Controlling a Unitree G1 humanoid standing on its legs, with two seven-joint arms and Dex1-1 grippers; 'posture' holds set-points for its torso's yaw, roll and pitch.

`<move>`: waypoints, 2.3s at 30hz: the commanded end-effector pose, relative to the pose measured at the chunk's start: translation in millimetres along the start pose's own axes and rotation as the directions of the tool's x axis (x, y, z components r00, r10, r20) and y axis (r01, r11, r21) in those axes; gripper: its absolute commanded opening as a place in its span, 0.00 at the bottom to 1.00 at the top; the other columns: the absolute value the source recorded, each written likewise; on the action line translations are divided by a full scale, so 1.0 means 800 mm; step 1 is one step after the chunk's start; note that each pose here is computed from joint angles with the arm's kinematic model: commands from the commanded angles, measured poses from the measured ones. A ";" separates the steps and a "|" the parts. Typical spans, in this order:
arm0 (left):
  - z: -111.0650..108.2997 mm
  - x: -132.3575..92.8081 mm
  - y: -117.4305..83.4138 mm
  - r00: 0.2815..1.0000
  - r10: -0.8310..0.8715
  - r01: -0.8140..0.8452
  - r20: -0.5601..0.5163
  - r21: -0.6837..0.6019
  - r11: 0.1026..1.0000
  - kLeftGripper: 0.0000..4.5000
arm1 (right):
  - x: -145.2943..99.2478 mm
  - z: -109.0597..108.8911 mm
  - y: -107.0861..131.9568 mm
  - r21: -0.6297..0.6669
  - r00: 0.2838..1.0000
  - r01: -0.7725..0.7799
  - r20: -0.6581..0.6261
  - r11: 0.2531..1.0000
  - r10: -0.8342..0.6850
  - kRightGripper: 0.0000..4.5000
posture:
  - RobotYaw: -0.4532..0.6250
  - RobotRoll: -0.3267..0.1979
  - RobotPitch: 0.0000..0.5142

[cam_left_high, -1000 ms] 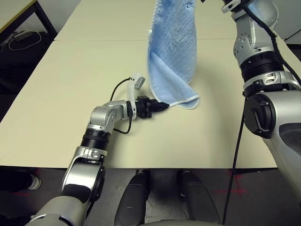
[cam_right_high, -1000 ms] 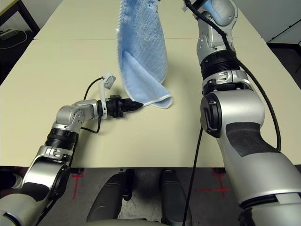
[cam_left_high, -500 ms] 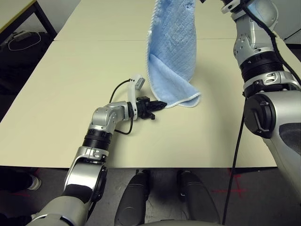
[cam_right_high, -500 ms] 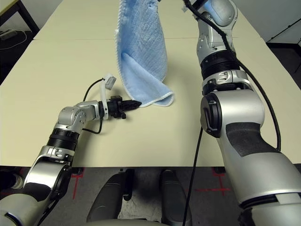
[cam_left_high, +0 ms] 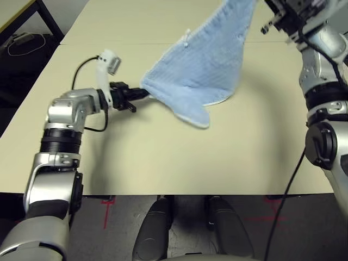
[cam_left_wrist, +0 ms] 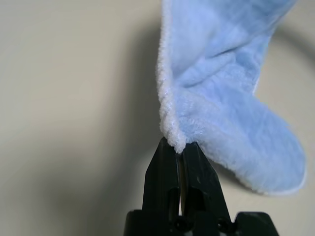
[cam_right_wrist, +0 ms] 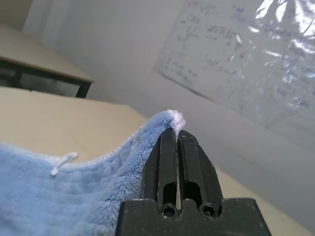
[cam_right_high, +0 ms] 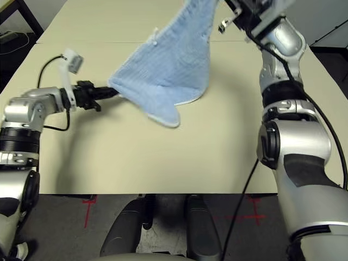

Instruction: Fold the towel and set it aside.

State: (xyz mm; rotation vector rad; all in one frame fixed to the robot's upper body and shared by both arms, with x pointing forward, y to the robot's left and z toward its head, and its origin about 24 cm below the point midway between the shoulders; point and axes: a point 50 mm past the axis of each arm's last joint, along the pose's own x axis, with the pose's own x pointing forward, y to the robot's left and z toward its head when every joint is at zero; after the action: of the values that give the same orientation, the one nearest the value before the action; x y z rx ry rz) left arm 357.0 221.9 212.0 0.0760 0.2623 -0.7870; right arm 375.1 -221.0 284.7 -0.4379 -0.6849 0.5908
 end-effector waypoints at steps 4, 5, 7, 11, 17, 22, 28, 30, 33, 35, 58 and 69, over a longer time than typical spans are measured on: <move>0.019 -0.009 0.008 0.977 0.205 -0.211 0.060 0.131 0.969 0.01 | -0.081 -0.049 0.024 0.493 0.950 -0.062 -0.237 0.868 0.203 0.00 | 0.48 0.62 0.49; 0.016 -0.010 0.009 0.971 0.234 -0.240 0.054 0.163 0.957 0.01 | -0.096 -0.050 0.032 0.557 0.937 -0.068 -0.249 0.828 0.245 0.00 | 0.48 0.62 0.50; 0.011 -0.013 0.013 0.960 0.277 -0.280 0.043 0.193 0.940 0.01 | -0.114 -0.043 0.038 0.652 0.918 -0.066 -0.257 0.755 0.302 0.00 | 0.48 0.62 0.50; 0.013 -0.022 0.025 0.937 0.348 -0.344 0.032 0.266 0.900 0.01 | -0.129 -0.039 0.023 0.663 0.914 0.034 -0.323 0.748 0.245 0.00 | 0.48 0.62 0.51; 0.044 -0.006 0.056 0.833 0.529 -0.552 0.163 0.306 0.776 0.01 | -0.091 -0.064 -0.019 0.405 0.886 0.301 -0.452 0.863 -0.097 0.00 | 0.48 0.62 0.54; 0.080 0.020 0.060 0.705 0.629 -0.705 0.327 0.231 0.670 0.01 | -0.038 -0.054 -0.036 0.260 0.862 0.447 -0.381 0.856 -0.334 0.00 | 0.49 0.62 0.57; 0.117 0.030 0.051 0.564 0.681 -0.809 0.468 0.145 0.570 0.01 | 0.000 -0.035 -0.039 0.209 0.849 0.502 -0.301 0.839 -0.433 0.00 | 0.49 0.62 0.60; 0.130 0.029 0.047 0.527 0.680 -0.826 0.510 0.120 0.550 0.01 | 0.001 -0.026 -0.048 0.189 0.834 0.535 -0.271 0.823 -0.480 0.00 | 0.48 0.62 0.61; 0.148 0.024 0.041 0.481 0.654 -0.843 0.584 0.102 0.529 0.01 | -0.004 -0.011 -0.066 0.184 0.810 0.583 -0.211 0.791 -0.548 0.00 | 0.48 0.62 0.61; 0.162 0.017 0.036 0.435 0.615 -0.851 0.658 0.075 0.520 0.01 | -0.009 0.000 -0.076 0.189 0.799 0.601 -0.156 0.776 -0.581 0.00 | 0.47 0.62 0.61; 0.007 0.008 0.056 0.947 0.251 -0.313 0.202 0.405 0.859 0.01 | -0.100 -0.064 0.001 0.450 0.920 -0.151 -0.262 0.880 0.291 0.00 | 0.45 0.62 0.68; 0.002 -0.035 0.031 0.986 -0.141 0.164 -0.088 0.352 0.922 0.01 | -0.139 -0.035 -0.003 0.593 0.750 -0.330 -0.308 0.734 0.586 0.00 | 0.44 0.62 0.66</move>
State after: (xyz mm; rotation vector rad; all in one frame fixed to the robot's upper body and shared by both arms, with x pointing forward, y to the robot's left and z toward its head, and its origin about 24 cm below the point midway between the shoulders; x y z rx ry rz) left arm 364.4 253.5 223.0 0.4498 0.1088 -0.9176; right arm 333.9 -292.3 216.8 -0.2239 0.0496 1.0532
